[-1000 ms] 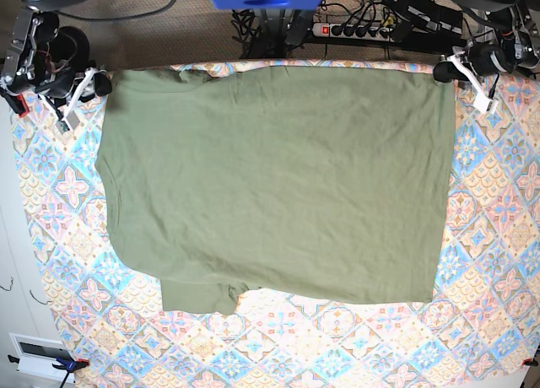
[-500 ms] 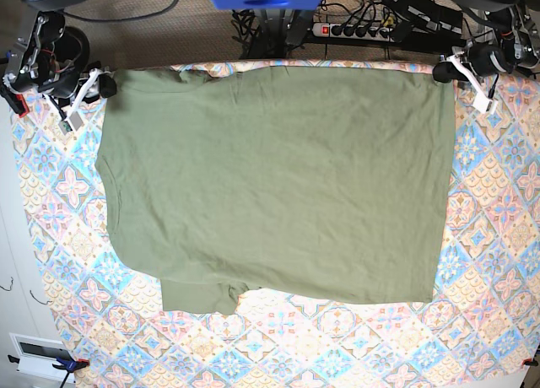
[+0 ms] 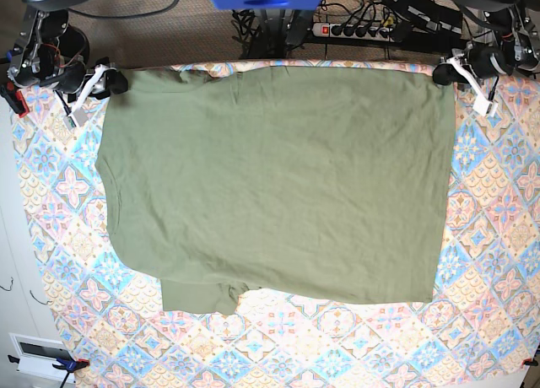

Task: Layout the t-shirt on the table in an organized manner, then fold the t-shirt properly
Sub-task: 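Hold the shoulders with both grippers and tug the shirt taut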

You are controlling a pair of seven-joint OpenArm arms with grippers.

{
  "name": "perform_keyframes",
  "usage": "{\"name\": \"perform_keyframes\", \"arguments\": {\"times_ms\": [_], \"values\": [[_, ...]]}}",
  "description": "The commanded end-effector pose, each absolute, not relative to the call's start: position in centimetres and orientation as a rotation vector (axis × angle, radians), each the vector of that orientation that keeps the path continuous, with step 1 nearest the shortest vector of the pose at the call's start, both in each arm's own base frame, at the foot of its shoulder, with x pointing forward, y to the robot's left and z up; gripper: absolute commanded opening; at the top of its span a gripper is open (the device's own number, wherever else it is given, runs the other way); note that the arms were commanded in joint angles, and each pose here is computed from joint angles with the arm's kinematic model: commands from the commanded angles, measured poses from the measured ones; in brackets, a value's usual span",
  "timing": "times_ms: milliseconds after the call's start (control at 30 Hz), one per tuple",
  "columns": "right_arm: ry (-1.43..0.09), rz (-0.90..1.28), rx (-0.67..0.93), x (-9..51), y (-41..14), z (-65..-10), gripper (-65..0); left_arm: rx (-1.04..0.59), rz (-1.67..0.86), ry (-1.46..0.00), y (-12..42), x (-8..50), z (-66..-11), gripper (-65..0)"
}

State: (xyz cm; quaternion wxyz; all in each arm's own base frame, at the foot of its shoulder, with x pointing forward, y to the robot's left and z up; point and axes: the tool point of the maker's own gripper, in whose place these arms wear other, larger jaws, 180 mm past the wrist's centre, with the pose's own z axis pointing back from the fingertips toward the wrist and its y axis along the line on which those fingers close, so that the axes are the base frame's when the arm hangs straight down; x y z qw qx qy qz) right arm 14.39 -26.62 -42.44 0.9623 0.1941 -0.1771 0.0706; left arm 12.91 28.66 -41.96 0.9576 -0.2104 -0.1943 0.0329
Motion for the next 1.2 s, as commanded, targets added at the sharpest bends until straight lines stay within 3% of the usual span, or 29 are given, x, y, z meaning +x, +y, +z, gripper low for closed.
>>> {"name": "perform_keyframes", "arguments": {"times_ms": [0,200,533,833,1033,1167], "values": [[-0.321,0.161,0.376,13.7,-27.1,-42.6,-40.9,-0.415,0.049,-0.413,29.3,13.4,-41.2,-65.0],[-0.327,0.157,0.373,13.8,-27.2,-42.4,-61.2,-0.416,0.049,-0.416,29.2,13.4,-41.2,-65.0],[-0.38,0.208,0.298,13.2,-28.1,-39.5,-61.3,-0.383,-0.093,-0.418,27.2,12.2,-38.8,-65.0],[-0.336,0.176,0.272,10.7,-29.4,-39.6,-61.3,-0.381,-0.088,-0.389,27.3,10.7,-39.0,-65.0],[-0.385,0.196,0.237,11.8,-29.8,-38.1,-61.3,-0.312,-0.089,-0.471,30.1,11.3,-36.9,-65.0],[-0.408,0.177,0.212,12.2,-30.8,-37.6,-61.3,-0.35,-0.078,-0.57,29.7,13.9,-35.5,-65.0]]}}
